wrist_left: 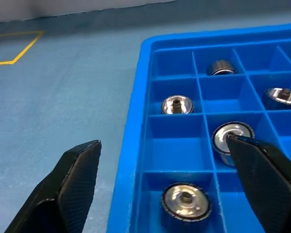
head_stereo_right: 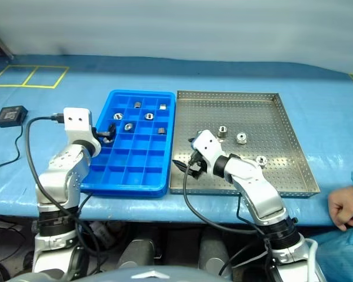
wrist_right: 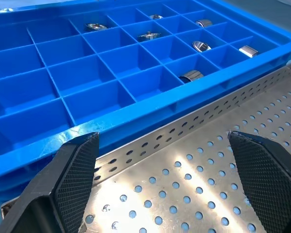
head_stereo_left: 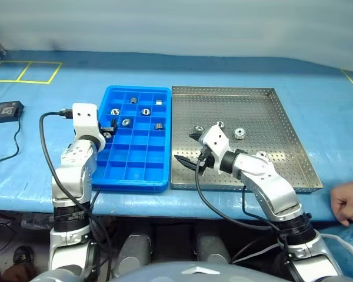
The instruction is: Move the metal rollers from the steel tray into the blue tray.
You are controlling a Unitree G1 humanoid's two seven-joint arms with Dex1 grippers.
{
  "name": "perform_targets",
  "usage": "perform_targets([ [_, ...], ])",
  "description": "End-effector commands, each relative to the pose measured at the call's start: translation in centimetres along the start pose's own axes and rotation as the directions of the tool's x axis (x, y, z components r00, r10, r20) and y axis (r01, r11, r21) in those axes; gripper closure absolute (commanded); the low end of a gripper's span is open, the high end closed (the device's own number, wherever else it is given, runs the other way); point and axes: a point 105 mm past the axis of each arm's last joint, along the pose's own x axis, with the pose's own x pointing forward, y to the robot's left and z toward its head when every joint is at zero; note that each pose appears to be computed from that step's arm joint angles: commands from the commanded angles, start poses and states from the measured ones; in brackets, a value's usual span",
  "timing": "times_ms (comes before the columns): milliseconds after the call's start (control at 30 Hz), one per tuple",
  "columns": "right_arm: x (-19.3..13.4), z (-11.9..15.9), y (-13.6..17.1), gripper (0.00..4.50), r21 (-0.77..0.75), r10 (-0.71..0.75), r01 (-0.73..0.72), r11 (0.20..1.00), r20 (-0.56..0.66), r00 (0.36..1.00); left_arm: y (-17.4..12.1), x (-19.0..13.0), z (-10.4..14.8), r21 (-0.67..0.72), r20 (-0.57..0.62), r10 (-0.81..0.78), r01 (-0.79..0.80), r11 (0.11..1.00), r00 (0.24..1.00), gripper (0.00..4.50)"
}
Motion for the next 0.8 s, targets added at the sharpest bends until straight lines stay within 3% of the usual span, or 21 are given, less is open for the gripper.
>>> perform_targets([
  [33,-0.6,1.2,-0.4,0.00,-0.066,-0.034,0.035,0.997,0.026,0.999,-2.9,-0.5,3.6,-0.030,0.160,-0.152,0.159,0.987,0.975,0.16],
  [100,-1.3,0.8,-1.1,0.00,-0.109,-0.086,0.084,0.990,-0.013,0.996,-5.9,-0.4,3.9,-0.012,0.164,-0.298,0.304,0.953,0.940,0.16],
  [200,-2.5,0.2,-2.1,0.00,-0.177,-0.159,0.145,0.973,-0.071,0.985,-11.3,-0.5,2.9,0.077,0.070,-0.555,0.551,0.831,0.829,0.16],
  [333,-3.5,0.2,-2.1,0.00,-0.203,-0.196,0.175,0.963,-0.087,0.977,-15.5,0.0,1.5,0.133,-0.038,-0.717,0.715,0.687,0.696,0.16],
  [433,-3.9,0.2,-1.9,0.00,-0.198,-0.225,0.205,0.959,-0.083,0.971,-16.6,1.8,0.8,0.141,-0.084,-0.712,0.716,0.684,0.697,0.16],
  [600,-4.6,0.0,-1.2,0.00,-0.155,-0.259,0.246,0.957,-0.071,0.963,-16.5,5.6,-2.0,0.199,-0.215,-0.603,0.639,0.743,0.768,0.16],
  [800,-5.1,-0.1,-1.0,0.00,-0.149,-0.290,0.277,0.949,-0.076,0.954,-16.9,6.4,-3.8,0.163,-0.266,-0.606,0.654,0.738,0.750,0.16],
])
